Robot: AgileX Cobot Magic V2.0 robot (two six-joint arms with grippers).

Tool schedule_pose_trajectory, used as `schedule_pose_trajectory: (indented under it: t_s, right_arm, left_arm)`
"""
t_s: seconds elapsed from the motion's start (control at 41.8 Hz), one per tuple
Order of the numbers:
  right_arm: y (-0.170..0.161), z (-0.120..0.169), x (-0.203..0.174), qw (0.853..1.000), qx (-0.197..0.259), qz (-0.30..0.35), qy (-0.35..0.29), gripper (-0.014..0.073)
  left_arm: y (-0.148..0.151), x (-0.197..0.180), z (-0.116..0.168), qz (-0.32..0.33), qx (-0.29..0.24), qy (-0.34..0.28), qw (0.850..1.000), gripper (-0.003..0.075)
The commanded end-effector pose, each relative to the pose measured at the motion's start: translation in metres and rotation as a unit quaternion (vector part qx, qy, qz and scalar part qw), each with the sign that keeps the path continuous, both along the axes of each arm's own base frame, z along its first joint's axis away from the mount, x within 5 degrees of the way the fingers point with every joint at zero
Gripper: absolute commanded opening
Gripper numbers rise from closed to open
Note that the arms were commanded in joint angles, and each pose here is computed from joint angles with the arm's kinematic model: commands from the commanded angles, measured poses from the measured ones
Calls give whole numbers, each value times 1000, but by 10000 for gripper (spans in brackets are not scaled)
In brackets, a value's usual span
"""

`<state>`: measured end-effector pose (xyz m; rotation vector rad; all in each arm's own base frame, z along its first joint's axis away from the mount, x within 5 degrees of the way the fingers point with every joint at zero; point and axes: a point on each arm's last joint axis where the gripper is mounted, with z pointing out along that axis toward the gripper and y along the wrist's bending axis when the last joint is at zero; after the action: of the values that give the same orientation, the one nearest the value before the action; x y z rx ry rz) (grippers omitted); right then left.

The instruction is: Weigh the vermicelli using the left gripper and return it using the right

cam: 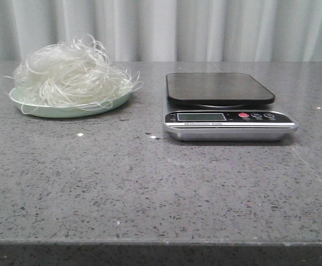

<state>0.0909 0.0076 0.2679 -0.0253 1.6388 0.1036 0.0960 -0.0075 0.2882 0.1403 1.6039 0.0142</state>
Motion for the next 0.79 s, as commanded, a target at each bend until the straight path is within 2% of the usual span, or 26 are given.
schedule_pose_trajectory:
  t_s: [0.0, 0.192, 0.455, 0.575, 0.766]
  right_arm:
    - [-4, 13, 0, 999, -1, -20, -33, 151]
    - [-4, 13, 0, 999, -1, -20, -33, 151]
    - [-4, 13, 0, 999, -1, -20, -33, 151]
    - [-4, 13, 1, 999, -1, -20, -32, 151]
    - [-4, 13, 1, 999, -1, -20, -32, 151]
  left_arm:
    - [5, -11, 3, 21, -25, -56, 998, 137]
    - [6, -30, -28, 26, -55, -74, 995, 137]
    - [6, -43, -72, 25, -58, -90, 994, 137]
    - [5, -41, -79, 15, -78, -54, 995, 137]
    - [4, -41, -80, 8, -79, -48, 996, 137]
